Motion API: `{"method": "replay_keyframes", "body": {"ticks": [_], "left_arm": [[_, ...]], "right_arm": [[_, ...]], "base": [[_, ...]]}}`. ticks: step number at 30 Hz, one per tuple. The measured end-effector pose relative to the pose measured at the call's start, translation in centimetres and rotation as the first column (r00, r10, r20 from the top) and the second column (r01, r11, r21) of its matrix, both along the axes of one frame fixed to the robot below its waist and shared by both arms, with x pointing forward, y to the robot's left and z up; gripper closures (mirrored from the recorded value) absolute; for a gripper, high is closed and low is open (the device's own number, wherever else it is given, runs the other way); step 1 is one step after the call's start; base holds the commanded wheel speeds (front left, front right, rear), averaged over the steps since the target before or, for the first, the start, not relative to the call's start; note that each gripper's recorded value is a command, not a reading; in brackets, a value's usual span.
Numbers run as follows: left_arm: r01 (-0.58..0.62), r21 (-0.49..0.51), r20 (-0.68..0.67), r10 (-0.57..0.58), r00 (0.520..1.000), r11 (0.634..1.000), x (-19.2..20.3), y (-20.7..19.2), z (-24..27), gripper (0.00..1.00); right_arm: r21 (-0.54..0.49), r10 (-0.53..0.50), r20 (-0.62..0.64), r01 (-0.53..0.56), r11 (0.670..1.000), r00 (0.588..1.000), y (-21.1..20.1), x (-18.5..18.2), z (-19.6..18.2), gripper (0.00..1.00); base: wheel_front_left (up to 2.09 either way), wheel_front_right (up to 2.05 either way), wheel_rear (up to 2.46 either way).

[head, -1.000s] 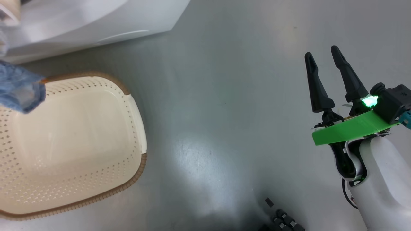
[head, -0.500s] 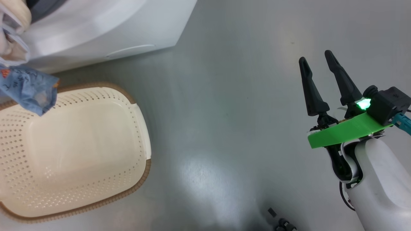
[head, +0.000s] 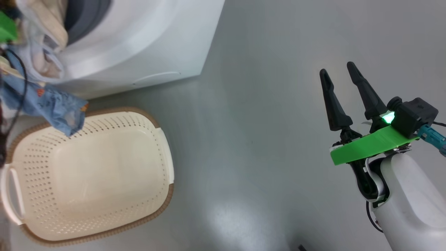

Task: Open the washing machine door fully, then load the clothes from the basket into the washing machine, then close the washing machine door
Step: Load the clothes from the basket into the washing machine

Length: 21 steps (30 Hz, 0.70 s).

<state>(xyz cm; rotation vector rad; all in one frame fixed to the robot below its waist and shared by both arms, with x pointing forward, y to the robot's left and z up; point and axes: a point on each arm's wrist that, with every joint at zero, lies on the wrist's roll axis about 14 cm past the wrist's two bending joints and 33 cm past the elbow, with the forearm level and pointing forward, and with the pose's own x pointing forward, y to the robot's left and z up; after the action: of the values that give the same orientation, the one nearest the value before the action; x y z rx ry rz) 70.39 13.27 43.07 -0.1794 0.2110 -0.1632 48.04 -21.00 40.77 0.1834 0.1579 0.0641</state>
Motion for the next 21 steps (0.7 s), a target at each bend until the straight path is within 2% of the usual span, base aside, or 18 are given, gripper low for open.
{"method": "replay_keyframes", "body": {"ticks": [8, 21], "left_arm": [[-0.016, 0.002, 0.044, 0.016, 0.999, 1.0, -3.3, 1.1, 1.9, 0.0], [0.015, 0.003, 0.124, -0.015, 0.992, 1.0, -10.2, 2.0, 5.3, 0.0]], "right_arm": [[0.019, 0.03, 0.055, -0.031, 0.999, 0.998, 1.3, -0.2, 2.6, 0.0], [0.051, 0.047, 0.112, -0.053, 0.997, 0.993, 2.4, -2.5, 5.9, 0.0]], "base": [[0.0, 0.0, 0.0], [0.0, 0.0, 0.0]]}}
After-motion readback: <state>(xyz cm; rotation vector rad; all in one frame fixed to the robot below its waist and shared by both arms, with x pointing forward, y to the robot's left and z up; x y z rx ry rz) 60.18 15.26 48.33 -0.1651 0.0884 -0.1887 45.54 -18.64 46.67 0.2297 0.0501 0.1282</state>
